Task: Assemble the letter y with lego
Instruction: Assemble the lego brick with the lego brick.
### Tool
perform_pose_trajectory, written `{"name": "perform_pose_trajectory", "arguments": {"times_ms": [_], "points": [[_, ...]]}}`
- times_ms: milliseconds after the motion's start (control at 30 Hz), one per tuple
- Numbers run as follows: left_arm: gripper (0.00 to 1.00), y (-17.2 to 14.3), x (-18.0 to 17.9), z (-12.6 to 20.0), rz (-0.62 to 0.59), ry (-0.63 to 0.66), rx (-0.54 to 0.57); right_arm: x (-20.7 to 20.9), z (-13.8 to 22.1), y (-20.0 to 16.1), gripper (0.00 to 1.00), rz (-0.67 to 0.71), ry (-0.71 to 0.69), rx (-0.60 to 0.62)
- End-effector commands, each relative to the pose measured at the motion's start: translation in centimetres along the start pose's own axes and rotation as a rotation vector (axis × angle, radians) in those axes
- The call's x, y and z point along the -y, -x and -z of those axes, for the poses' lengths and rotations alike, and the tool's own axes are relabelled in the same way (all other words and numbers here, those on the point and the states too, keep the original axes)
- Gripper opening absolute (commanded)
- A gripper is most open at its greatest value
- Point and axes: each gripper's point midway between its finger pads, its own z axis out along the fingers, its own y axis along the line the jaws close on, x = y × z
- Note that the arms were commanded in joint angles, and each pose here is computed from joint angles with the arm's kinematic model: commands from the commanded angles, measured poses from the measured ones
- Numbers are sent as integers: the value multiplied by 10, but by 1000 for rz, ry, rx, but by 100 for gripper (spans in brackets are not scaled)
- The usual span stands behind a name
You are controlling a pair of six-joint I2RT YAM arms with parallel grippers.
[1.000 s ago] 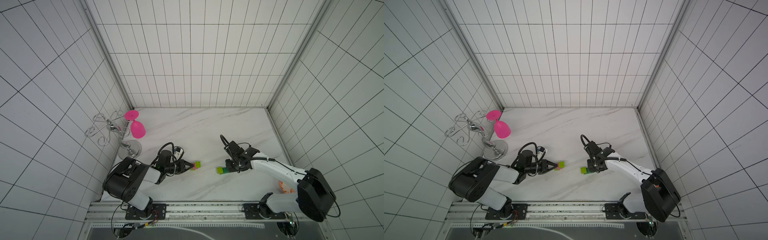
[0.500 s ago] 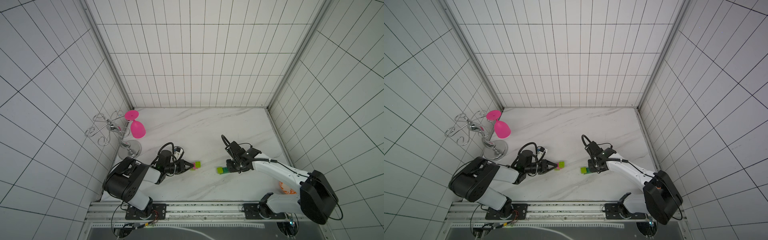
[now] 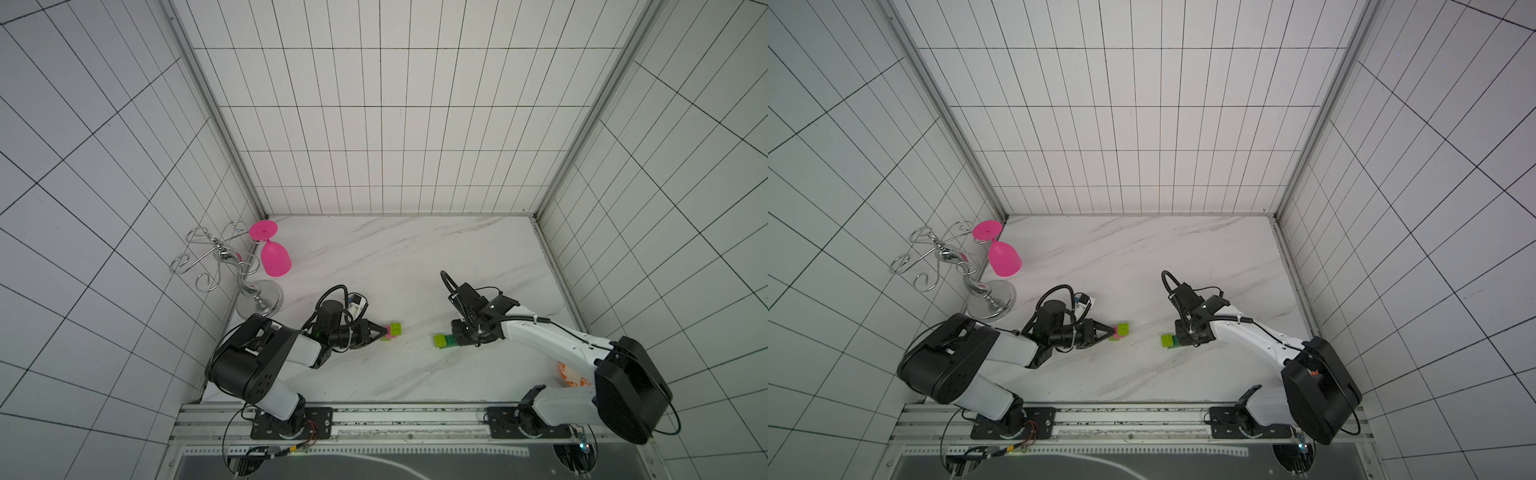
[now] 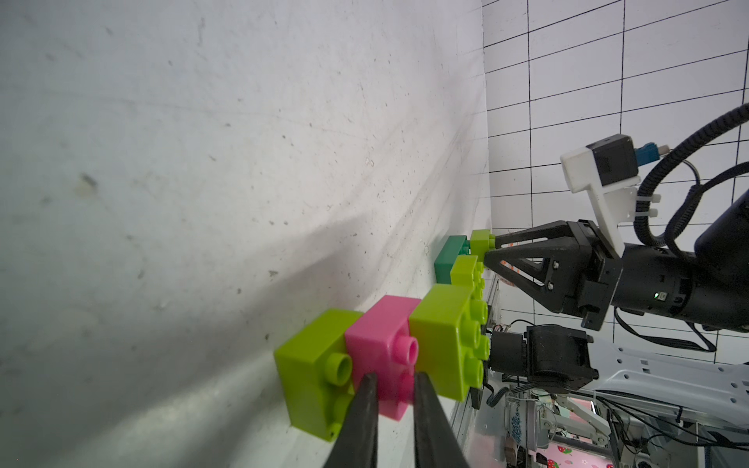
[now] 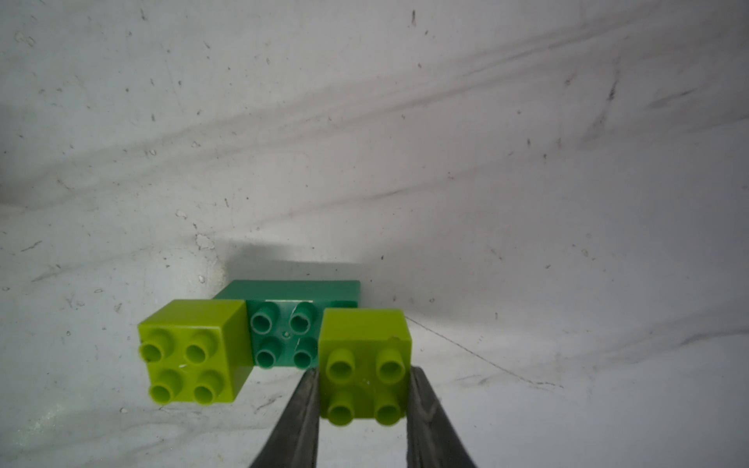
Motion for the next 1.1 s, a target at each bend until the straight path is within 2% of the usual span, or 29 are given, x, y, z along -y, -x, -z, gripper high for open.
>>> {"name": "perform_pose_trajectory", "arguments": {"times_ms": [0, 567, 900, 1067], "points": [[17, -22, -51, 6, 134, 188, -15, 7, -9, -17, 30, 11, -42, -56], [17, -23, -51, 6, 136, 189, -16, 11, -16, -28, 30, 33, -128, -99], [17, -22, -51, 6, 134, 186, -15, 3, -13, -23, 31, 39, -128, -85], [17, -23, -50, 6, 135, 185, -16, 0, -6, -16, 43, 36, -119, -61]]}}
